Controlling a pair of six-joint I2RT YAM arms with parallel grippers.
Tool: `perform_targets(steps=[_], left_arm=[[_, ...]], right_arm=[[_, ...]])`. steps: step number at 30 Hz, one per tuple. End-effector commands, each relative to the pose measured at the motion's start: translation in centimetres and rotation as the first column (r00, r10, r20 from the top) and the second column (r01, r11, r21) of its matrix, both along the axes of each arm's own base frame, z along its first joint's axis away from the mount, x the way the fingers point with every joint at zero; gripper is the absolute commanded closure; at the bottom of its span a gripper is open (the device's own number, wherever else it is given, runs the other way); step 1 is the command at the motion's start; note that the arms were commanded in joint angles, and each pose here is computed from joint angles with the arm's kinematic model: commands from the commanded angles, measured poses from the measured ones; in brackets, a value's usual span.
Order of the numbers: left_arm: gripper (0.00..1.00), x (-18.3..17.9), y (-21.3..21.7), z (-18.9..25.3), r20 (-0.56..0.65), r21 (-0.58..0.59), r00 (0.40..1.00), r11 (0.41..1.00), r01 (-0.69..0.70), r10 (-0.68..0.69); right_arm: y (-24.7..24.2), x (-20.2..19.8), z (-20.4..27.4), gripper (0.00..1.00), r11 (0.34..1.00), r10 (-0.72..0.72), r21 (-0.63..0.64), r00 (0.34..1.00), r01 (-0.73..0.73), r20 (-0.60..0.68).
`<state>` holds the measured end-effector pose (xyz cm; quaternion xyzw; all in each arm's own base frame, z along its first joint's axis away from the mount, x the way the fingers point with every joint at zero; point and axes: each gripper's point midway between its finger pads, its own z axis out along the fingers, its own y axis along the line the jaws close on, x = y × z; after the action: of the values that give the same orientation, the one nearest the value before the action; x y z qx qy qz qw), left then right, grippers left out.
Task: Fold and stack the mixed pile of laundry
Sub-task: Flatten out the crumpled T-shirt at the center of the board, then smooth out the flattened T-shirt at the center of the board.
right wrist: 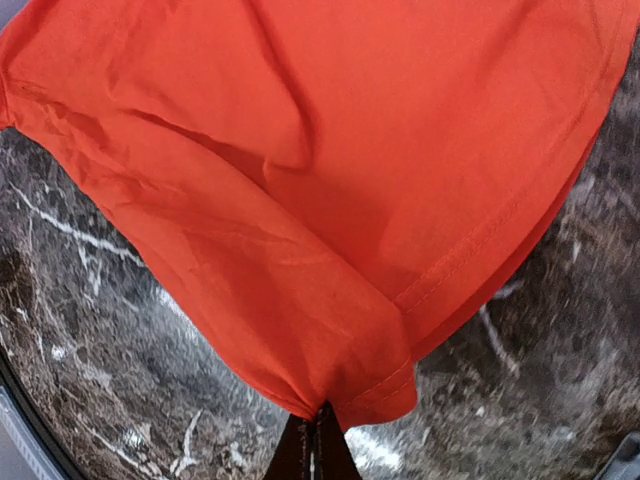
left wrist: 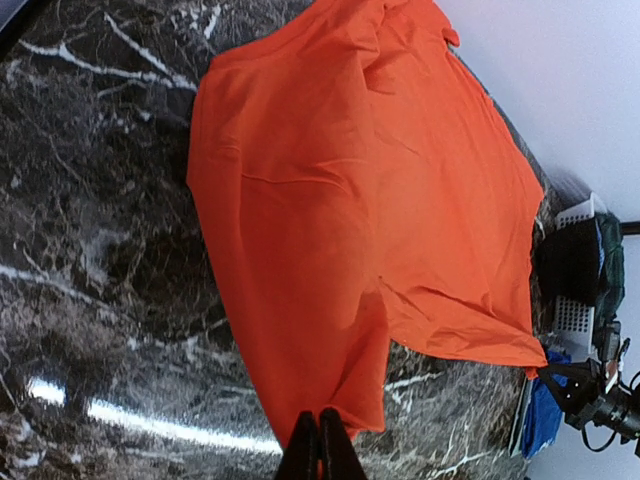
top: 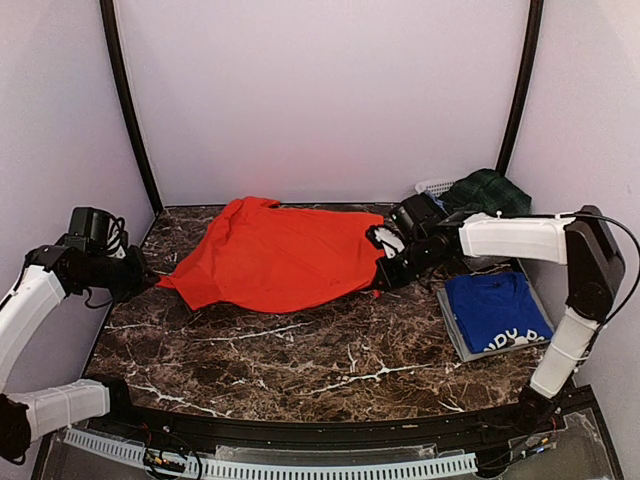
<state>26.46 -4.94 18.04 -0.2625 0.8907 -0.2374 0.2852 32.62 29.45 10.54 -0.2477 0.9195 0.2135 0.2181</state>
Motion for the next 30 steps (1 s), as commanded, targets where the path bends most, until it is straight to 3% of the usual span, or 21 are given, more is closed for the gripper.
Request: perform_targets(steps=[1, 8, 11, 14, 15, 16, 18, 23, 27, 28, 29, 30], left_arm=[[1.00, -5.5, -0.4, -2.3, -0.197, 0.027, 0.980, 1.000, 0.007, -0.002], [1.00, -12.1, -0.5, -2.9, -0.244, 0.019, 0.969, 0.999, 0.041, -0.035], [0.92, -13.8, -1.8, -2.3, -0.254, -0.036, 0.960, 0.993, 0.113, -0.118], [0.79, -15.0, -2.5, -1.3, -0.253, -0.065, 0.952, 0.985, 0.163, -0.174], [0.68, -15.6, -2.6, -0.7, -0.244, -0.076, 0.951, 0.982, 0.176, -0.189], [0.63, -15.9, -2.7, -0.4, -0.234, -0.071, 0.950, 0.978, 0.195, -0.206], [0.52, -16.7, -2.7, 0.8, -0.215, -0.063, 0.949, 0.973, 0.221, -0.229], [0.53, -14.5, -3.2, 3.5, -0.123, -0.075, 0.964, 0.971, 0.227, -0.235], [0.59, -9.2, -3.3, 4.5, -0.045, -0.047, 0.978, 0.979, 0.199, -0.201], [0.60, -7.1, -3.1, 5.9, 0.025, -0.021, 0.983, 0.983, 0.185, -0.184], [0.60, -5.3, -3.1, 5.6, 0.007, -0.017, 0.985, 0.985, 0.172, -0.172], [0.60, -3.0, -3.0, 7.3, 0.086, 0.001, 0.985, 0.989, 0.150, -0.149]], right_arm=[[-2.0, -4.1, -1.3, 1.00, 0.993, -0.094, -0.086, 0.989, 0.085, -0.111], [-4.6, -7.8, -2.0, 1.00, 0.978, -0.168, -0.150, 0.970, 0.143, -0.173], [-5.1, -9.2, -2.0, 1.00, 0.979, -0.164, -0.153, 0.963, 0.133, -0.215], [-5.3, -11.0, -1.9, 0.73, 0.983, -0.136, -0.157, 0.957, 0.098, -0.256], [-5.4, -11.6, -1.7, 0.65, 0.984, -0.123, -0.155, 0.958, 0.084, -0.260], [-5.5, -12.0, -1.2, 0.57, 0.986, -0.111, -0.150, 0.959, 0.073, -0.261], [-5.6, -12.5, 0.1, 0.50, 0.990, -0.092, -0.130, 0.965, 0.061, -0.247], [-5.4, -11.1, 3.5, 0.36, 0.994, -0.084, -0.082, 0.987, 0.073, -0.140], [-3.8, -7.9, 3.5, 0.36, 0.995, -0.068, -0.081, 0.995, 0.061, -0.076], [-3.2, -6.7, 3.5, 0.36, 0.996, -0.063, -0.073, 0.996, 0.059, -0.060], [-2.6, -5.2, 3.6, 0.36, 0.996, -0.060, -0.064, 0.997, 0.057, -0.042], [-2.0, -3.5, 4.0, 0.36, 0.997, -0.059, -0.042, 0.998, 0.058, -0.017]])
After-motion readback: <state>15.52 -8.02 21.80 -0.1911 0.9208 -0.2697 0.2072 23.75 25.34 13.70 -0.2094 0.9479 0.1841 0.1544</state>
